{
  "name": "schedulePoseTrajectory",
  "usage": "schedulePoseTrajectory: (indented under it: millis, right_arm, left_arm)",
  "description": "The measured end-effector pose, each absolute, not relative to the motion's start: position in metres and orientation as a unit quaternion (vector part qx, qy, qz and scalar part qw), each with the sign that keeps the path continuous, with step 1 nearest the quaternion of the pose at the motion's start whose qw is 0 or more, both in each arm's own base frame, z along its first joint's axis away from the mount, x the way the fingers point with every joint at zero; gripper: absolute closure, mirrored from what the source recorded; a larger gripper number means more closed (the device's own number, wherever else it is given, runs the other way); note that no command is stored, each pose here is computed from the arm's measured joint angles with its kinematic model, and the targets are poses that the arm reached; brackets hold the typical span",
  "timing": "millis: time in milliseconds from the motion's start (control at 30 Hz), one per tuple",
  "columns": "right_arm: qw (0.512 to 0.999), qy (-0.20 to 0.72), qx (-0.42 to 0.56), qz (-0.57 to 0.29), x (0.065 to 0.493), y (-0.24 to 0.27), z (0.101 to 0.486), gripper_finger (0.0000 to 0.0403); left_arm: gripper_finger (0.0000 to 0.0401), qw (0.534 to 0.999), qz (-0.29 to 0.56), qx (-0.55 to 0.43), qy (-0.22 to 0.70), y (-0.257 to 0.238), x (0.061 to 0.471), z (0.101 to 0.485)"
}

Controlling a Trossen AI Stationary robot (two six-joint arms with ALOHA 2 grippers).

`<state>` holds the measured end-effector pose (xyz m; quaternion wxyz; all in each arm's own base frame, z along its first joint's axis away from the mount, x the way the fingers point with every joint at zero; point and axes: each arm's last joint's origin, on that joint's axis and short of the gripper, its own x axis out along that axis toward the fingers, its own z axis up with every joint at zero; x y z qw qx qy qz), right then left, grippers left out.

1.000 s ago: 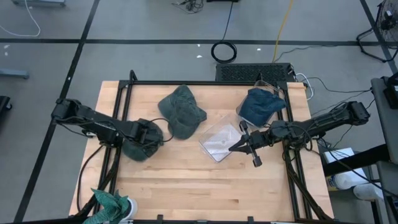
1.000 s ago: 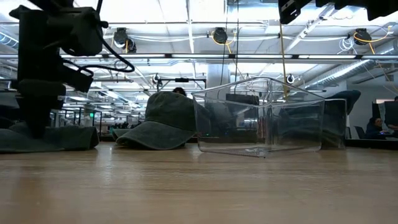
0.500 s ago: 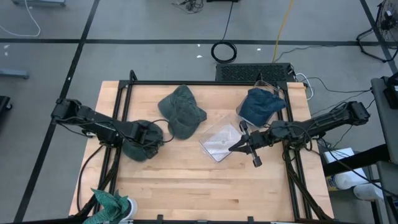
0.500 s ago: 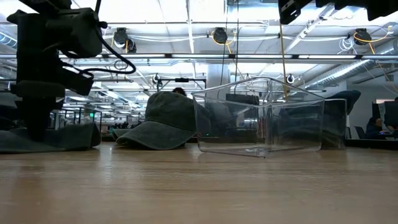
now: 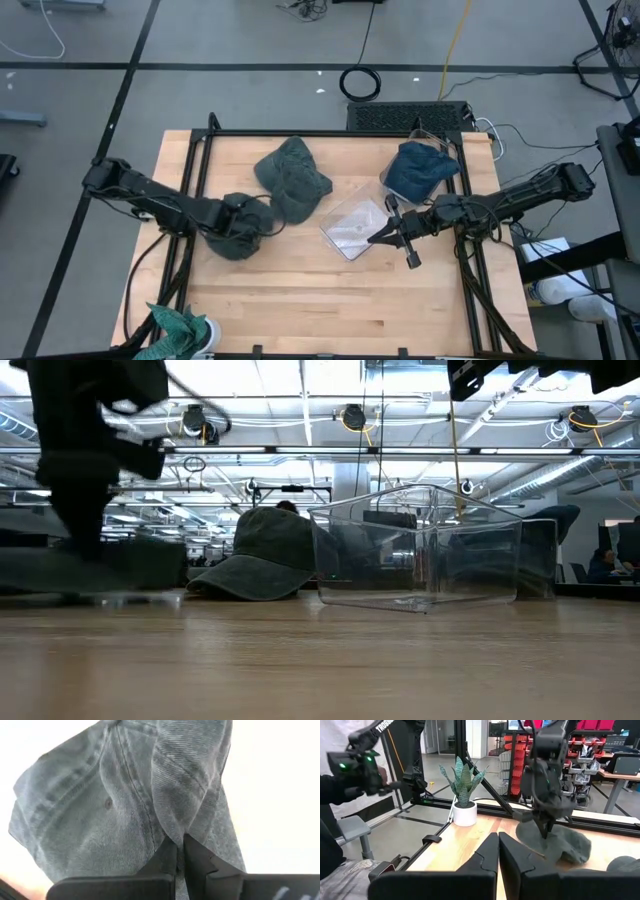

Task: Pick & Place hat
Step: Put the bottom gray cap into the bottom transparent bin

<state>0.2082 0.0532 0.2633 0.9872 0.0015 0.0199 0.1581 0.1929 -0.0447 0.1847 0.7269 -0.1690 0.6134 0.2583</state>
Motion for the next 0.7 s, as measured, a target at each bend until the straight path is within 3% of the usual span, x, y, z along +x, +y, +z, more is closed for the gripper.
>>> schedulePoseTrajectory:
  millis: [200,400,700]
  right_arm:
    - [0.987,0.023,0.002,0.158,0.208,0.053,0.263,0.0403]
    - [0.988,0.021,-0.001,0.153,0.208,0.053,0.263,0.0403]
    - [0.993,0.007,0.006,0.118,0.209,0.051,0.266,0.0403]
  left_arm:
    - [0.0392,0.784,0.256,-0.127,0.55,-0.069,0.206,0.234]
    - [0.0392,0.869,0.258,-0.057,0.418,-0.093,0.217,0.282]
    - [0.0392,0.944,0.19,0.038,0.267,-0.121,0.253,0.308]
